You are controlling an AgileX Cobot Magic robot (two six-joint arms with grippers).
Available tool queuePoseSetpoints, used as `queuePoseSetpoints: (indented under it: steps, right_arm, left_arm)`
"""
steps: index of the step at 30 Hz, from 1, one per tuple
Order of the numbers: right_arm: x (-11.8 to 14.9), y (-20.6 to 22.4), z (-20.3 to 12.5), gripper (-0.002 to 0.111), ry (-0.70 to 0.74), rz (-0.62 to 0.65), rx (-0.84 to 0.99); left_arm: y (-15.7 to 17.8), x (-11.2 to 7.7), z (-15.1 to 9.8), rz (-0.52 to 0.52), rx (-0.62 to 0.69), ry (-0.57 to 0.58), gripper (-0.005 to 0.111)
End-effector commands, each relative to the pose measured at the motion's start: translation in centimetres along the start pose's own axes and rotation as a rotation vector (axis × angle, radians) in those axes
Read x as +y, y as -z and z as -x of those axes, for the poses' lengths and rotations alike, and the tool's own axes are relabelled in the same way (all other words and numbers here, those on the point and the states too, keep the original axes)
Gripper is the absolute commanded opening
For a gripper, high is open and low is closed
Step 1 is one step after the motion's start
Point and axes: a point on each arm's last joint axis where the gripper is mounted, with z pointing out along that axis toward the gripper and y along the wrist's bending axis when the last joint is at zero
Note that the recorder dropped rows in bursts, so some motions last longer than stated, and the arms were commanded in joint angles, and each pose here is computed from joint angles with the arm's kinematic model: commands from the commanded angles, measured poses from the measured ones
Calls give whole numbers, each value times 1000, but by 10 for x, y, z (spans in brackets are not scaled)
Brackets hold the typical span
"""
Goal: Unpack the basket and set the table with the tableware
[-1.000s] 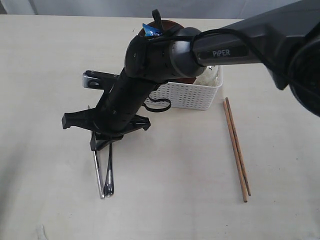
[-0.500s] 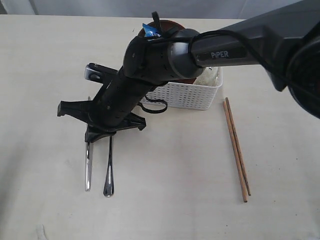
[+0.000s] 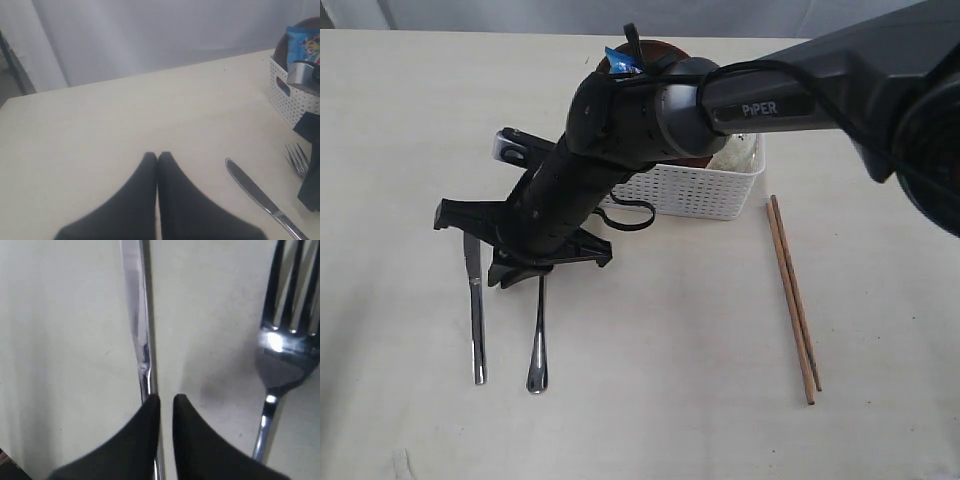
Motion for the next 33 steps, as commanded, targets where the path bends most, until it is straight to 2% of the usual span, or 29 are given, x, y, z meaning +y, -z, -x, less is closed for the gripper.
queuePoseSetpoints:
  steps: [1, 2, 5, 11, 19, 23, 30, 33]
  right_arm:
    - [8, 10, -1, 39, 69, 18, -1]
    - [11, 13, 0, 43, 89, 14, -2]
    - [22, 21, -1, 43, 176, -22, 10]
    - [44, 13, -19, 41, 352, -231, 16]
    - [62, -10, -22, 41, 396, -248, 13]
    - [58, -16, -14, 41, 417, -369, 26]
    - [59, -29, -11, 41, 386, -319, -6]
    - [55, -40, -15, 41, 394, -337, 21]
  left_arm:
    - [0, 0, 0, 7, -8, 1, 0]
    - [0, 0, 0, 7, -8, 1, 0]
    - [0, 0, 0, 7, -8, 1, 0]
    - [0, 0, 0, 7, -8, 1, 0]
    - [0, 0, 0, 7, -8, 1, 0]
    - [0, 0, 0, 7, -8, 1, 0]
    - [0, 0, 0, 7, -8, 1, 0]
    - [0, 0, 0, 7, -8, 1, 0]
